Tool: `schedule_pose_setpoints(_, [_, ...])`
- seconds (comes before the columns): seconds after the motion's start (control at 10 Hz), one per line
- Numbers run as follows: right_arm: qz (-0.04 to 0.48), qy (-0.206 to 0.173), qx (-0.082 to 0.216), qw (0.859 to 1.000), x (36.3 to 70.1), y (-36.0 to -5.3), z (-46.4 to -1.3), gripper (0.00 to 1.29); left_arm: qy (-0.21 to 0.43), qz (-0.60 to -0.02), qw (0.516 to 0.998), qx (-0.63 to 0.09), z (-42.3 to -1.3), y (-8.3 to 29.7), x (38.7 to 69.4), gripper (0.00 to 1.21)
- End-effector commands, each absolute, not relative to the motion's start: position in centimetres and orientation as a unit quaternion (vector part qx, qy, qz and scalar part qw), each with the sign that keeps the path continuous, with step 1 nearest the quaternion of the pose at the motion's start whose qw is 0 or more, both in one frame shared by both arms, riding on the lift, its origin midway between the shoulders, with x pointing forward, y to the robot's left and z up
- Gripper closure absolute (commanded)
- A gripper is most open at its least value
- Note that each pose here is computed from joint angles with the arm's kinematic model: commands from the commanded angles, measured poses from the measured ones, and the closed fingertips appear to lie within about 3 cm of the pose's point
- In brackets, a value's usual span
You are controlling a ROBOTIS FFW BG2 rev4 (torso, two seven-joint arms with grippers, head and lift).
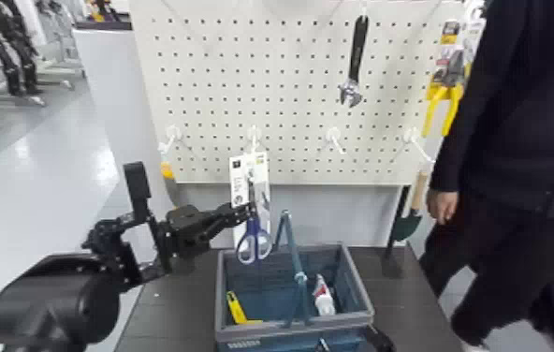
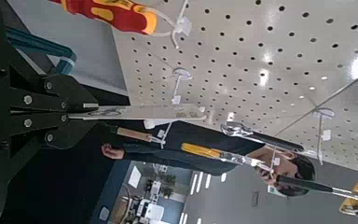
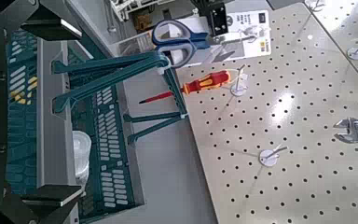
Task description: Put the blue scissors into the crate.
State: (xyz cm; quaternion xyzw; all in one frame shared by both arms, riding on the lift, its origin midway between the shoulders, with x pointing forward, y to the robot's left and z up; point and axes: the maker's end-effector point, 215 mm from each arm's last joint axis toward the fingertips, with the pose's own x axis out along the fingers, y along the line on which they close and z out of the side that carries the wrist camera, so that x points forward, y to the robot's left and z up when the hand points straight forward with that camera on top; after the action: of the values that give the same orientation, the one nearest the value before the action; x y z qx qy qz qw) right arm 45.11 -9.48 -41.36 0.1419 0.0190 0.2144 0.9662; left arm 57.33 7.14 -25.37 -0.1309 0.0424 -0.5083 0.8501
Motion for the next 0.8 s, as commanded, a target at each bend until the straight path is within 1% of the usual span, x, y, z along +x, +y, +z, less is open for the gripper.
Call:
schedule_pose_setpoints(0.1, [0.214, 0.019, 0.143, 0.966, 45.1, -9.5, -41.4, 0.14, 0.075, -0.495, 0.855, -0.137, -29.0, 8.1, 57.3, 1.17])
schedule_pose_setpoints(0.4, [0.214, 0.018, 0.143, 0.966, 45.1, -9.5, -41.4, 0.14, 0.107, -0.488, 0.855, -0.144, -32.7, 8.6, 57.1, 1.17])
schedule_pose_setpoints(0.8, [0.215, 0.019, 0.145, 0.966, 45.1, -9.4, -41.5, 0.14, 0.131, -0.481, 0.854, -0.151, -35.7, 8.8, 56.7, 1.17])
